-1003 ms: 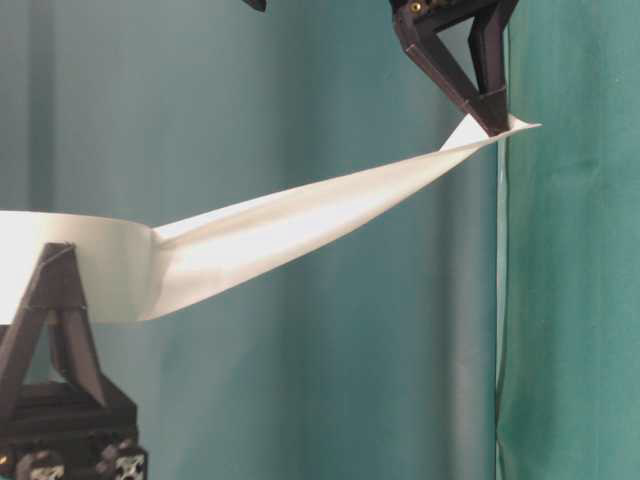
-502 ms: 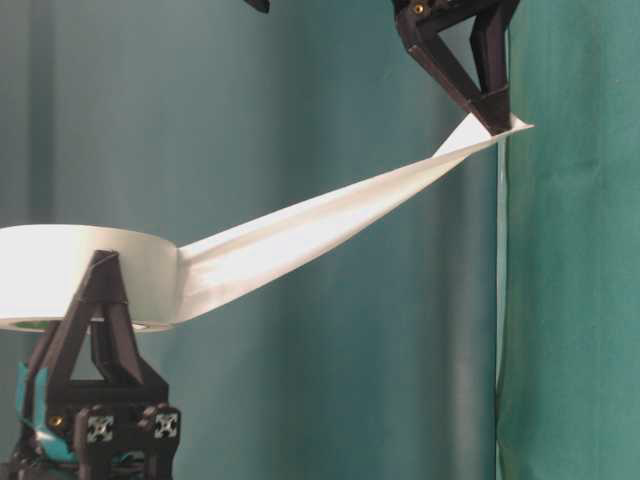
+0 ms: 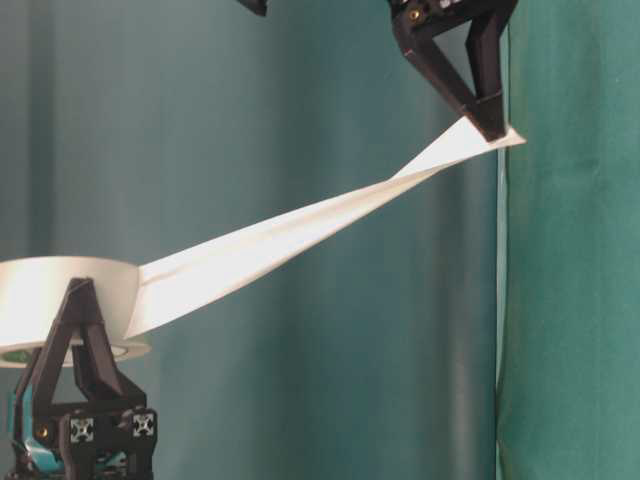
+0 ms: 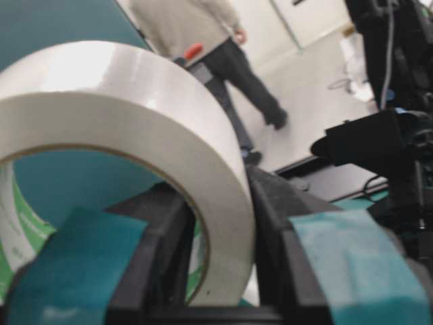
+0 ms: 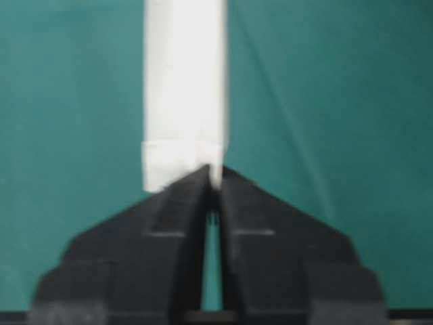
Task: Peel off the duct tape with your right arm.
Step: 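Swing the roll upward with the left gripper, peeling more tape, then open the right gripper to release the tape end and withdraw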
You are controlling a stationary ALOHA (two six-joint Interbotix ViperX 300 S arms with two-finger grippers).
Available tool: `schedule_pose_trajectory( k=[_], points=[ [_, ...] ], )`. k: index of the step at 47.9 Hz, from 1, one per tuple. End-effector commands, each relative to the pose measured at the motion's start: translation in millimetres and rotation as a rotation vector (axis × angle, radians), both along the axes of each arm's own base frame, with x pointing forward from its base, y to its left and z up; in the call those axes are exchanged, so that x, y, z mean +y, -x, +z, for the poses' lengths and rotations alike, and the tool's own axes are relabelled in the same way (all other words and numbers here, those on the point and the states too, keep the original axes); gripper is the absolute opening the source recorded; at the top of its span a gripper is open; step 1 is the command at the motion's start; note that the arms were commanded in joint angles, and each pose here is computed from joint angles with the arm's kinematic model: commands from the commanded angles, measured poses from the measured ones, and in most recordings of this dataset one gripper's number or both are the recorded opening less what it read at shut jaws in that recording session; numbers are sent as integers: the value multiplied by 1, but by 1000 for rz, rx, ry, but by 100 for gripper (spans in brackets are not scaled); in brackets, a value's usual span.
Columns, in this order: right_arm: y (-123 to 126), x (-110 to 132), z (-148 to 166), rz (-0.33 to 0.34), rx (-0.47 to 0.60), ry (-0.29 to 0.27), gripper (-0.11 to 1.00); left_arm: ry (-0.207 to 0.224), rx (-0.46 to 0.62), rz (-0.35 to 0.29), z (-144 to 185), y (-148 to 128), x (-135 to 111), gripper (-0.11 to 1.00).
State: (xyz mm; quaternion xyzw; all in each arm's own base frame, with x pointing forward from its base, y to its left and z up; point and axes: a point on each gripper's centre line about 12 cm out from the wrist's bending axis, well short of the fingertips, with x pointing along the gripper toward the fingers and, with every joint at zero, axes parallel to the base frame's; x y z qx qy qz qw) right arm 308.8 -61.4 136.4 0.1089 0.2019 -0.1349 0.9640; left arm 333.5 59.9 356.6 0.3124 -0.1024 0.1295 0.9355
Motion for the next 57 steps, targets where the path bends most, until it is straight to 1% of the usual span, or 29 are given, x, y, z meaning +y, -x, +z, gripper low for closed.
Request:
schedule_pose_trajectory(
  k=[1, 12, 18, 23, 26, 29, 35, 41, 45, 51, 57],
  points=[
    [1, 1, -2, 5, 15, -3, -9, -22, -110, 16, 28, 14, 2, 20],
    [0, 1, -2, 4, 22, -6, -9, -19, -107, 19, 24, 17, 3, 20],
    [0, 1, -2, 3, 22, -6, -9, -15, -100, 1, 20, 17, -3, 20],
    [0, 1, -1, 3, 21, -6, -9, -15, -95, -36, 17, 18, -15, 20],
    [0, 1, -1, 2, 19, -7, -9, -20, -110, -71, 17, 20, -27, 20],
    [0, 1, -1, 2, 16, -6, -9, -29, -142, -109, 21, 24, -40, 20],
    [0, 1, -1, 3, 14, -6, -9, -29, -218, -194, 30, 39, -66, 20],
    [-4, 0, 0, 6, 13, -3, -9, -23, -253, -255, 35, 51, -83, 20],
    [-8, 1, -1, 13, 18, -1, -9, -22, -250, -272, 34, 53, -88, 20],
    [-17, 8, 0, 62, 28, 19, -9, -22, -215, -277, 26, 51, -90, 20],
    [-22, 14, 4, 98, 27, 32, -9, -23, -179, -281, 20, 49, -91, 20]
  ],
)
